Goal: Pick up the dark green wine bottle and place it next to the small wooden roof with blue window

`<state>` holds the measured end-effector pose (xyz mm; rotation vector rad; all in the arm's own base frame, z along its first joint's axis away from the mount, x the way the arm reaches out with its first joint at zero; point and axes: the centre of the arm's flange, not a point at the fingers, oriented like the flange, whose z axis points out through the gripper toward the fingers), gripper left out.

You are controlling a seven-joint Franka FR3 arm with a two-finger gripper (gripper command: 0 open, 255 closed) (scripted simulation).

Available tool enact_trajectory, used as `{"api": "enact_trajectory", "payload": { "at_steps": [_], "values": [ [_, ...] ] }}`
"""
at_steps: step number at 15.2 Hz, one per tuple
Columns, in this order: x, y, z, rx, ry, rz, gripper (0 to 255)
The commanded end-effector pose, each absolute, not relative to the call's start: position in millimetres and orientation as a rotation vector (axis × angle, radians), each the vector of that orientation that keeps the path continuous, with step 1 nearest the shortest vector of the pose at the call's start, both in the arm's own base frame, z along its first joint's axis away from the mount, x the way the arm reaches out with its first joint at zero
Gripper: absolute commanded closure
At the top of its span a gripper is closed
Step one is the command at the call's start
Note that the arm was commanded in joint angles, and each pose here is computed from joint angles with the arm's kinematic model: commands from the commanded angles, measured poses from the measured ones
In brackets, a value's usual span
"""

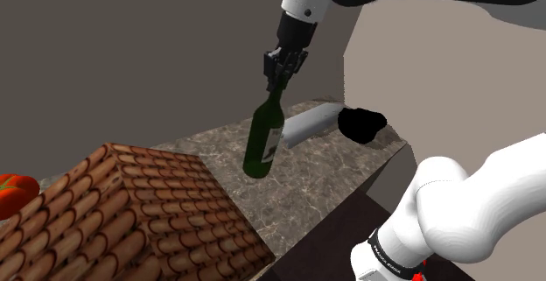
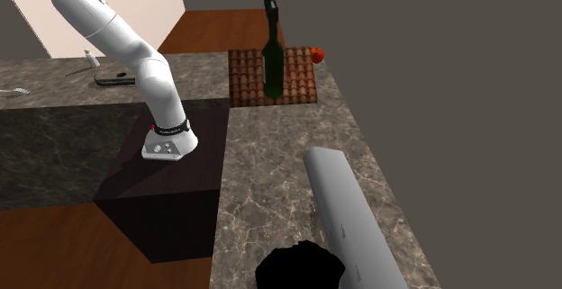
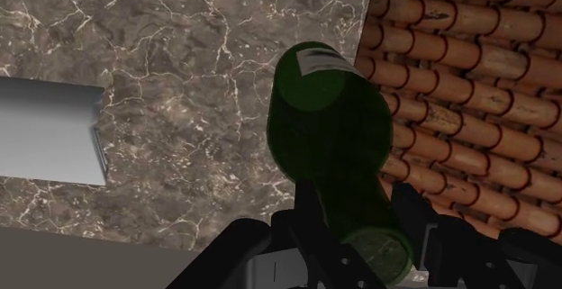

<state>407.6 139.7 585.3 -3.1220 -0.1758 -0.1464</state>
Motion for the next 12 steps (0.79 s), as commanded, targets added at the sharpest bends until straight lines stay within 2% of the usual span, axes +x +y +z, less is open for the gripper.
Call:
{"api": "enact_trajectory", "payload": {
  "at_steps": [1, 12],
  "values": [
    [407, 140, 574, -3.122, -0.176, -0.148, 255],
    [407, 140, 516, -3.122, -0.176, -0.148, 255]
  ]
}}
